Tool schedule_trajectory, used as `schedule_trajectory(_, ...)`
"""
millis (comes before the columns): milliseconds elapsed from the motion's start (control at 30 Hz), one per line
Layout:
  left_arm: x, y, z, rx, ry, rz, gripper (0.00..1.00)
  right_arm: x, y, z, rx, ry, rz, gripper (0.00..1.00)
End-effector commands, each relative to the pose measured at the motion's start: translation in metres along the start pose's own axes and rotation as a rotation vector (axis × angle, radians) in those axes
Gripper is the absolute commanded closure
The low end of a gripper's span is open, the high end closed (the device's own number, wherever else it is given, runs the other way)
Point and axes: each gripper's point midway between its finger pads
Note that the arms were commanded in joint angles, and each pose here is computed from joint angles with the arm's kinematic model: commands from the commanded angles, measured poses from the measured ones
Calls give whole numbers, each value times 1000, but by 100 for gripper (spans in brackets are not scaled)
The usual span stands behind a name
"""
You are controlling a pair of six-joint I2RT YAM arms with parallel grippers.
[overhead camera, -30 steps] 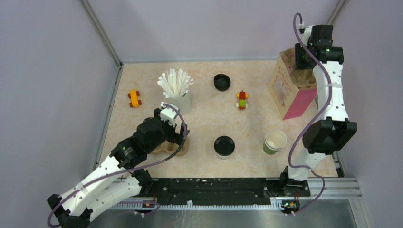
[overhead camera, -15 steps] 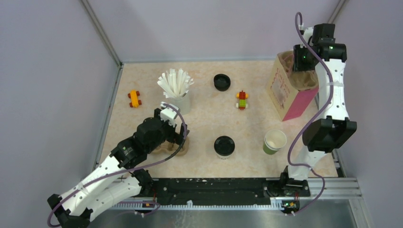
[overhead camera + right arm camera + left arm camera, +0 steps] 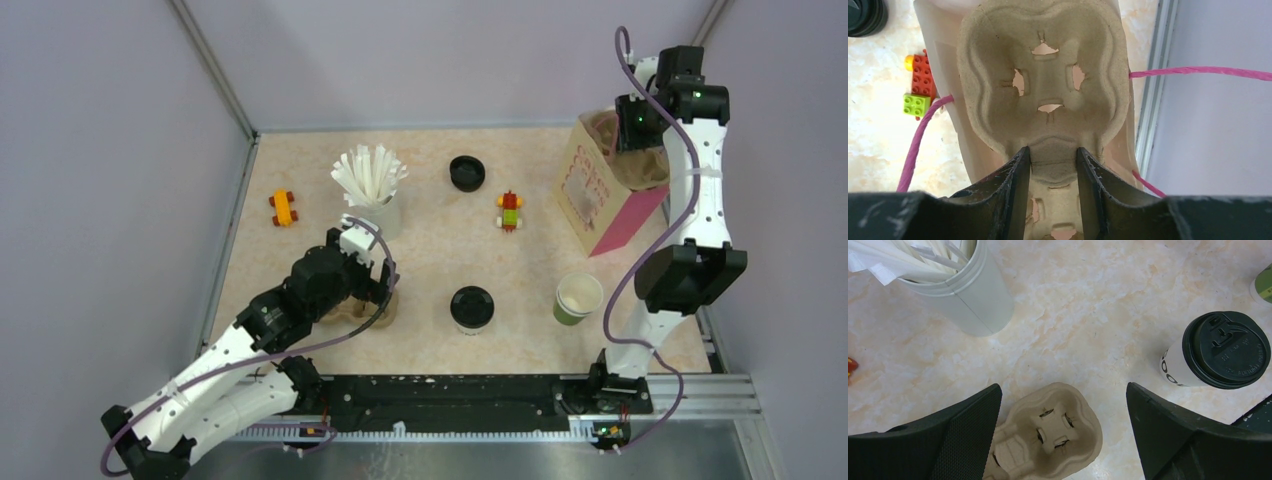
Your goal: Pack the takeout coffee
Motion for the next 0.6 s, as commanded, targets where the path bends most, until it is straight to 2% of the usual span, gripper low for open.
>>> schedule_trajectory(0,6,-11,1,5,-9,-36,1,-3,3,-10,-76,40,1,63)
schedule_trajectory(100,8,-9,2,10,-12,-22,1,10,5,-18,-89,83,16,64)
schedule_trajectory(233,8,-9,3,9,-21,-22,1,23,10,0,-111,-16,34,64)
schedule_trajectory(367,7,-8,6,9,-32,-20,1,32,5,6,-128,-38,8,64)
schedule_trajectory(567,6,-8,7,7,-39,-23,1,30,9,4,-105,-24,15,64)
Point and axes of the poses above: each gripper's point midway between its finger pads, its own x axis out along the fingers, its own z axis along the line the jaws close on, y = z × x, and after that the axes turned 13 degrees about x, right-handed
